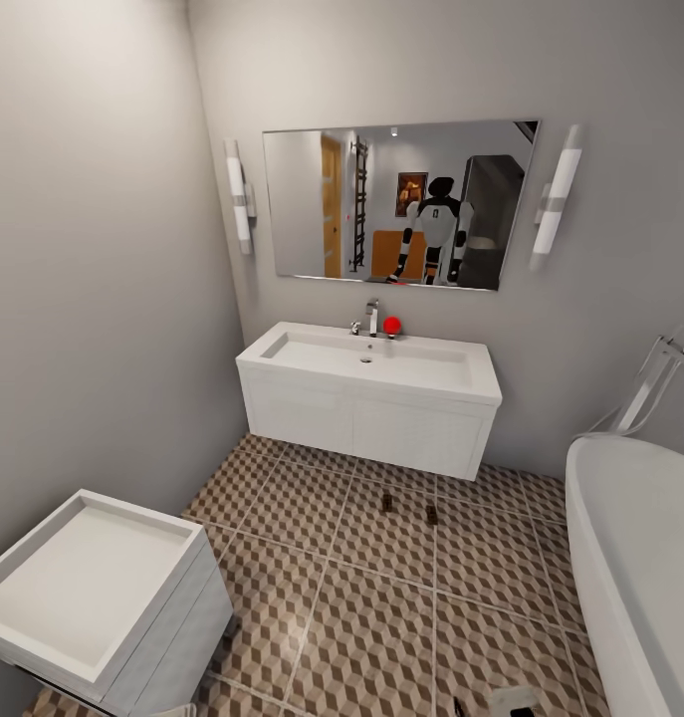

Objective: Take the four mousetraps from the cabinet in the bathroom and place them on the bathroom floor. Make sure all four end up on the same floor surface, and ensure that at least two of them are either under or directly next to the same bathroom sink.

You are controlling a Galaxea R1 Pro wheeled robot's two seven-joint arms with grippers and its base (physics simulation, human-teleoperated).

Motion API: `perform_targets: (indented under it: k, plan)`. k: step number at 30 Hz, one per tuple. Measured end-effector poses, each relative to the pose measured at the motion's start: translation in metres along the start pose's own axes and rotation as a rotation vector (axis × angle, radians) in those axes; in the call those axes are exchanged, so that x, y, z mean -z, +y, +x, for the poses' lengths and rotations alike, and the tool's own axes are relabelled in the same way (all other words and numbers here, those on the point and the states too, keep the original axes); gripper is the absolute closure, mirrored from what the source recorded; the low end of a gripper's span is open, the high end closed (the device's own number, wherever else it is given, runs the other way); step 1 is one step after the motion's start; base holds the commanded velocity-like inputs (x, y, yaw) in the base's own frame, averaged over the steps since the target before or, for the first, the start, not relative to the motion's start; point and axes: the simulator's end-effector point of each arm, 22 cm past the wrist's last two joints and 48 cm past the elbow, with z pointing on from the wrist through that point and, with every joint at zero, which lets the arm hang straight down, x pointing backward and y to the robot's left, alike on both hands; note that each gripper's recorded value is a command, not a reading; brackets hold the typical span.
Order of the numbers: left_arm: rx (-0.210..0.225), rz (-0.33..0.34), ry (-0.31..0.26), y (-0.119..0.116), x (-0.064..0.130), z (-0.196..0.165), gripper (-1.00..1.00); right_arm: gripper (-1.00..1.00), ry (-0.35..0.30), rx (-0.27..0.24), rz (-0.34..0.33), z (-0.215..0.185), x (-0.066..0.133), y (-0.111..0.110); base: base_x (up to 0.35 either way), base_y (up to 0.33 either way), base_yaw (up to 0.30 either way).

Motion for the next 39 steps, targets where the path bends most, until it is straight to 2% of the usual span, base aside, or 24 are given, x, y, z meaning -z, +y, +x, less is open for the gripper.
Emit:
perform_targets:
  k: [7,24,28,32,39]
  plan:
    - [0.000,0.000,0.001,0.000,0.000,0.000,-1.00,-1.00,0.027,-0.003,-0.002,0.016,0.007,0.005,0.000,0.000,0.000]
    - [-0.004,0.003,0.005,-0.001,0.001,0.002,-1.00,-1.00,0.014,-0.009,-0.011,0.013,0.007,0.011,0.000,0.000,0.000]
    - [0.000,0.016,0.008,-0.009,0.002,0.003,-1.00,-1.00,0.015,-0.010,-0.011,0.013,0.007,0.010,0.000,0.000,0.006]
    - [0.005,0.022,0.014,-0.014,0.003,0.006,-1.00,-1.00,0.019,-0.011,-0.009,0.015,0.007,0.010,0.000,0.000,0.128]
    - [0.000,0.015,0.021,-0.009,0.003,0.009,-1.00,-1.00,0.027,-0.010,-0.009,0.018,0.007,0.010,0.000,0.000,0.199]
